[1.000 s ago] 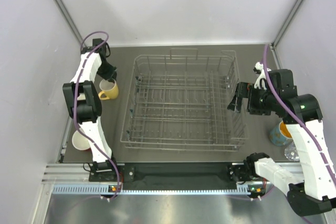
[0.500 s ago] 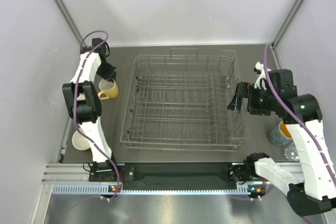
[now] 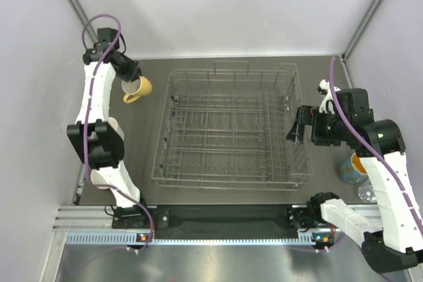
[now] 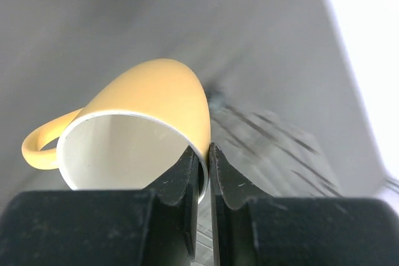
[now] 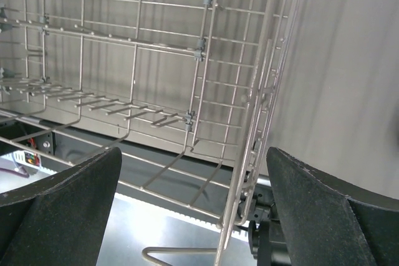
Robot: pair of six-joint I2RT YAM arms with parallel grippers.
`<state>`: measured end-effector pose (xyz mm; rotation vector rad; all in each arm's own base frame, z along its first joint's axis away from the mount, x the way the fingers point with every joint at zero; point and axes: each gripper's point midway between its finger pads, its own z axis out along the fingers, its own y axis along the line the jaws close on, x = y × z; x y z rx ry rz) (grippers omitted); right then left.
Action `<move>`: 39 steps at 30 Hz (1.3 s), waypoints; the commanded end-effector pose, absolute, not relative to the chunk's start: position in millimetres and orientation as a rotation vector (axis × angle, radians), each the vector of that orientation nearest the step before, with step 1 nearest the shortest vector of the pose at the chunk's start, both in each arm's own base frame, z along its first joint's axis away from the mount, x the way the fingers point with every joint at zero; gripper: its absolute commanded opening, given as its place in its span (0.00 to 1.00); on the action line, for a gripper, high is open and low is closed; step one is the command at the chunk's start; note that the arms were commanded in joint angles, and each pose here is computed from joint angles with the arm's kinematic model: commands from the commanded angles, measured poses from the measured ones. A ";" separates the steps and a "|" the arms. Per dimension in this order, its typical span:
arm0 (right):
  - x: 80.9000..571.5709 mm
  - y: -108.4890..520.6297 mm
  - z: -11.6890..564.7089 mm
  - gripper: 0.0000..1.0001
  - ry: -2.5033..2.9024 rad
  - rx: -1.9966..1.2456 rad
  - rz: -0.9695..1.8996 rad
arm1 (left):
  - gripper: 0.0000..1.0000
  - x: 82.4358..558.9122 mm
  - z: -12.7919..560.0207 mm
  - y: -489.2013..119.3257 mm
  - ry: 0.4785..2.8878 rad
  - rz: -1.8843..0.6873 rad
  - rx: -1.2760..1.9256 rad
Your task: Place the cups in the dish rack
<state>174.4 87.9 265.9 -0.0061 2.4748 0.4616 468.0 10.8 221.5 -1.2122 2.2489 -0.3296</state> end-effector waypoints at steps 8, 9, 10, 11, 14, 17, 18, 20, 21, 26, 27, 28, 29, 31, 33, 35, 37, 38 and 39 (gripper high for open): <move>180.9 100.1 275.7 1.00 2.414 -0.121 0.541 | 0.00 426.5 416.2 -42.0 1.838 -0.880 -0.949; 181.1 101.7 276.7 1.00 2.412 -0.130 0.549 | 0.00 421.8 423.9 -47.5 1.821 -0.920 -0.925; 183.0 103.3 278.2 1.00 2.410 -0.142 0.555 | 0.00 417.2 420.8 -50.6 1.825 -0.942 -0.929; 183.8 105.2 280.7 1.00 2.400 -0.151 0.567 | 0.00 405.1 436.9 -57.7 1.793 -1.003 -0.903; 185.6 115.6 286.0 1.00 2.390 -0.189 0.615 | 0.00 384.5 453.7 -74.0 1.766 -1.125 -0.854; 189.2 126.8 294.8 1.00 2.369 -0.222 0.672 | 0.00 364.6 471.9 -93.0 1.749 -1.235 -0.787; 191.2 132.1 299.0 1.00 2.358 -0.244 0.691 | 0.00 360.3 476.1 -98.8 1.745 -1.265 -0.759; 191.9 138.8 304.6 1.00 2.344 -0.274 0.721 | 0.00 347.1 495.3 -113.1 1.705 -1.357 -0.699; 192.7 144.5 309.6 0.99 2.335 -0.299 0.738 | 0.00 343.7 494.8 -118.8 1.708 -1.395 -0.689; 191.4 174.3 329.5 0.98 2.250 -0.402 0.882 | 0.00 301.8 532.3 -150.8 1.550 -1.684 -0.639; 187.8 181.8 334.5 0.98 2.226 -0.430 0.928 | 0.00 301.8 525.3 -153.7 1.536 -1.725 -0.653; 191.3 192.2 347.5 0.98 2.157 -0.449 0.981 | 0.00 288.2 532.5 -157.8 1.508 -1.790 -0.683; 179.9 205.2 357.9 0.98 2.107 -0.508 1.071 | 0.00 287.1 524.6 -161.3 1.512 -1.812 -0.713; 179.4 221.8 376.3 0.98 2.003 -0.529 1.163 | 0.00 269.3 531.3 -169.8 1.481 -1.873 -0.733; 172.8 235.5 387.3 0.98 1.951 -0.562 1.226 | 0.00 260.3 527.6 -178.2 1.484 -1.918 -0.759; 168.0 242.5 402.6 0.99 1.898 -0.566 1.232 | 0.00 249.3 531.7 -178.5 1.463 -1.947 -0.764; 179.2 234.4 405.2 1.00 1.898 -0.465 1.151 | 0.00 239.5 533.6 -180.2 1.461 -1.967 -0.752; 179.3 223.8 402.1 1.00 1.915 -0.413 1.099 | 0.00 238.8 528.4 -181.1 1.478 -1.967 -0.759; 183.2 215.4 395.9 1.00 1.940 -0.368 1.044 | 0.00 233.4 529.9 -179.7 1.470 -1.972 -0.753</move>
